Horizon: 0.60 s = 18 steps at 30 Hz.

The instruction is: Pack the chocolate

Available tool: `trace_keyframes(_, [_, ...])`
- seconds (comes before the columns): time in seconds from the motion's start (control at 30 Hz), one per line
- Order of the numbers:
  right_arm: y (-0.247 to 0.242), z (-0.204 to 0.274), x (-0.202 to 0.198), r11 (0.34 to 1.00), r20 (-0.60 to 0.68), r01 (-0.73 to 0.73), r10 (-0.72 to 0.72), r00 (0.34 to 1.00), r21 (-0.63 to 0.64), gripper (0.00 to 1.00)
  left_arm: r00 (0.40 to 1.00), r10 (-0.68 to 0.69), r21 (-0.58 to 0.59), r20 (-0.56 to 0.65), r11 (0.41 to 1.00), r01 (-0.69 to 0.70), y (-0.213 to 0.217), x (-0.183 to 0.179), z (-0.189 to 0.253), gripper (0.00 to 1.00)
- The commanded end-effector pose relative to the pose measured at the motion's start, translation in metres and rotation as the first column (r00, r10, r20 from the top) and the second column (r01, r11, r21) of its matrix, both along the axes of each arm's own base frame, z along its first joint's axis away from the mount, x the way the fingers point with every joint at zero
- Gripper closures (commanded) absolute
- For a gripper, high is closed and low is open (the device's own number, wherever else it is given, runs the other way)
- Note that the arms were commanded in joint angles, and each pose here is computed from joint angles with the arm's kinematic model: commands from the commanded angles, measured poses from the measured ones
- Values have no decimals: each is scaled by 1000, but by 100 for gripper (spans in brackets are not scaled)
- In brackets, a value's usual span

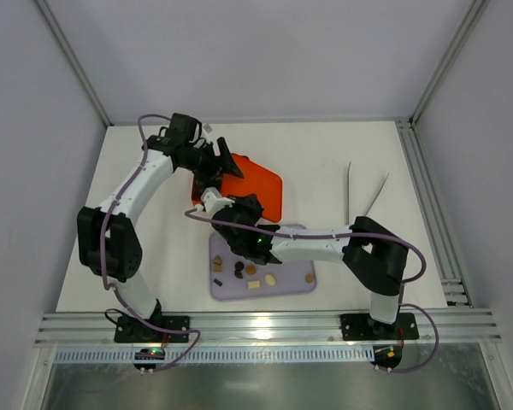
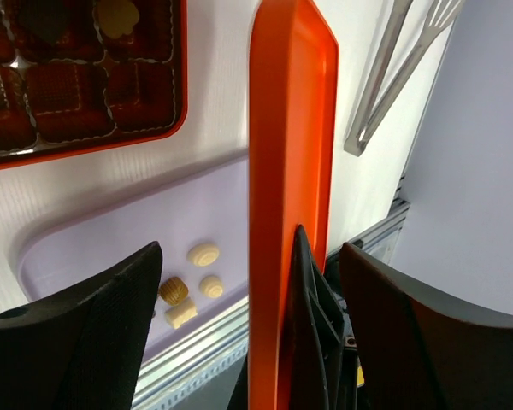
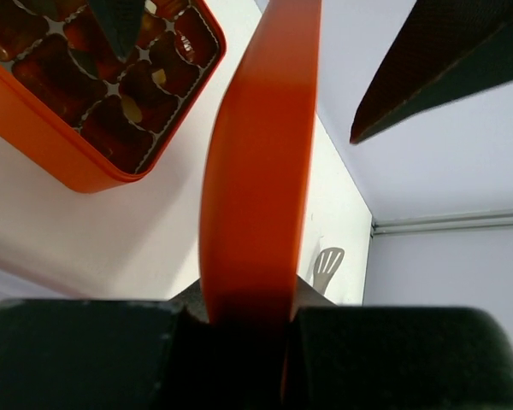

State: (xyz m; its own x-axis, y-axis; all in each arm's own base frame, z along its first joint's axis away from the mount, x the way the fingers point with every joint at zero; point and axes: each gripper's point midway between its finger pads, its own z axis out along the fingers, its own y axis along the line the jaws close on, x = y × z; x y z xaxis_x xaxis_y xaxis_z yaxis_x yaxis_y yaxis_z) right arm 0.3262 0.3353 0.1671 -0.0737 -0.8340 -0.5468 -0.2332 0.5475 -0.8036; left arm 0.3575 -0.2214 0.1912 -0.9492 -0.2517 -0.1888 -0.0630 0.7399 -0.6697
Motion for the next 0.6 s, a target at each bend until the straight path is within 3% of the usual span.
trace_keyframes(0.0, [-5,66,-2,990,64,13,-22,998,137,96,989,38,-29,145,999,-34,9,16,38,16])
trace_keyframes(0.17, [-11,74,-11,987,17,-24,21,1000,161,96,950,140,-70,279,990,-126,32,52,79,11])
trace_keyframes(0.33, [-6,92,-25,959,-63,-97,118,991,267,96,891,282,-87,355,959,-269,74,84,112,11])
trace_keyframes(0.5, [10,99,-29,895,-217,-129,240,946,426,96,743,447,-118,498,884,-453,135,100,163,11])
trace_keyframes(0.57, [24,109,-26,821,-286,-132,338,897,555,96,702,466,-107,539,864,-491,149,97,174,11])
